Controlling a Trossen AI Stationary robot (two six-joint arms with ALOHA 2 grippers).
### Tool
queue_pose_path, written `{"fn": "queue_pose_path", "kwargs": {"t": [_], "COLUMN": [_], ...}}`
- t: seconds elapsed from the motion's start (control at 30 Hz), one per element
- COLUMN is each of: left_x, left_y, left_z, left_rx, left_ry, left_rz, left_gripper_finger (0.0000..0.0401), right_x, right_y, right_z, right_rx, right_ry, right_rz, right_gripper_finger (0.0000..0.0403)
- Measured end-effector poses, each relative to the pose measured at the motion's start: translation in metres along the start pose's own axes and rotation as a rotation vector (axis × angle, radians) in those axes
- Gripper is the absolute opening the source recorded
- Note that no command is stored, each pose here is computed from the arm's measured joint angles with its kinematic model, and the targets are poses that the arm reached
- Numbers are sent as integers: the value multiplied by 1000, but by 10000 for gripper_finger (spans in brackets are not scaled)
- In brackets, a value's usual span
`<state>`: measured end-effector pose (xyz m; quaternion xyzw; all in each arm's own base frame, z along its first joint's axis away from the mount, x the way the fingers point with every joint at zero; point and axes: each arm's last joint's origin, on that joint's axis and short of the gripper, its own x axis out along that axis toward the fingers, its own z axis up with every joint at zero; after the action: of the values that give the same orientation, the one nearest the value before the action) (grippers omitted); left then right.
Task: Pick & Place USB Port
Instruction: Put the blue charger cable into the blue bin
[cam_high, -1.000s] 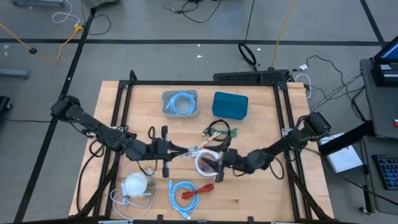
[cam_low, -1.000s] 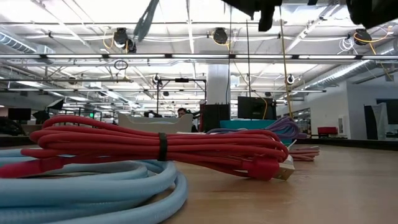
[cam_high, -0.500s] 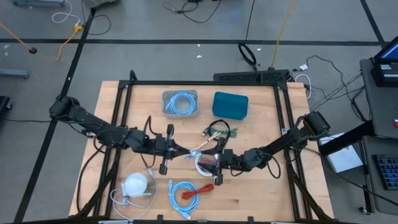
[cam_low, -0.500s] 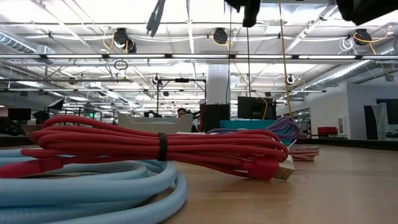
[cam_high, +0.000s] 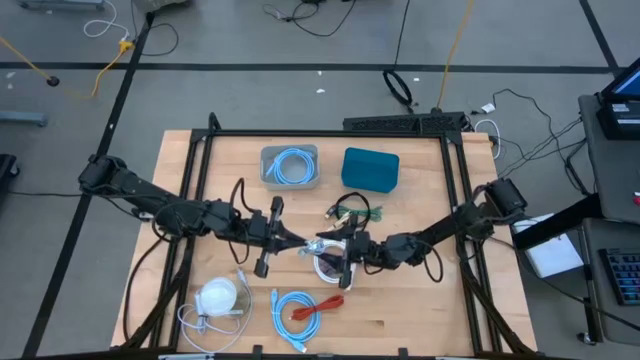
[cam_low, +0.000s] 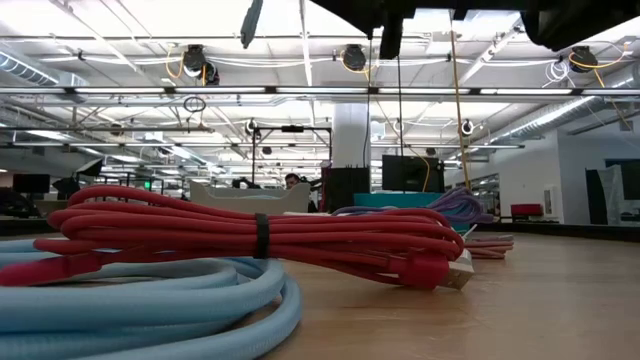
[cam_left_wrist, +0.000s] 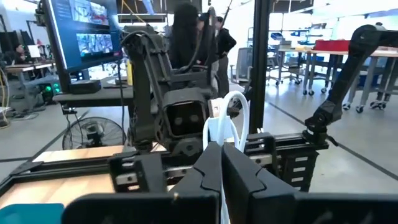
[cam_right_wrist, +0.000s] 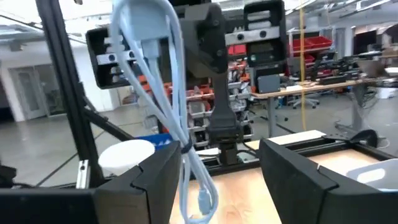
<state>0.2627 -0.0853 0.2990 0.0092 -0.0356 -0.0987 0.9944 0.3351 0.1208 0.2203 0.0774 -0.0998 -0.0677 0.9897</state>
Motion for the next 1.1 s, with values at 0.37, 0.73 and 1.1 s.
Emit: {"fn": "queue_pose_path", "kwargs": {"t": [0.37,0.73,1.1], "left_x": [0,-3,-3], "left_y": [2,2,2], "left_z": [-1,3,2], "left_rx": [14,14,-1], "left_ry": [6,8,10], "left_rz": [8,6,7], "left_gripper_finger": [0,0,0], "right_x": [19,18,16], "right_y": [0,7,5], "right_z": [16,6,6], "right_rx": [-5,-70,-60], "right_ry": [-31,87,72], "right_rz": [83,45,42], "right_gripper_finger": [212,212,212]}}
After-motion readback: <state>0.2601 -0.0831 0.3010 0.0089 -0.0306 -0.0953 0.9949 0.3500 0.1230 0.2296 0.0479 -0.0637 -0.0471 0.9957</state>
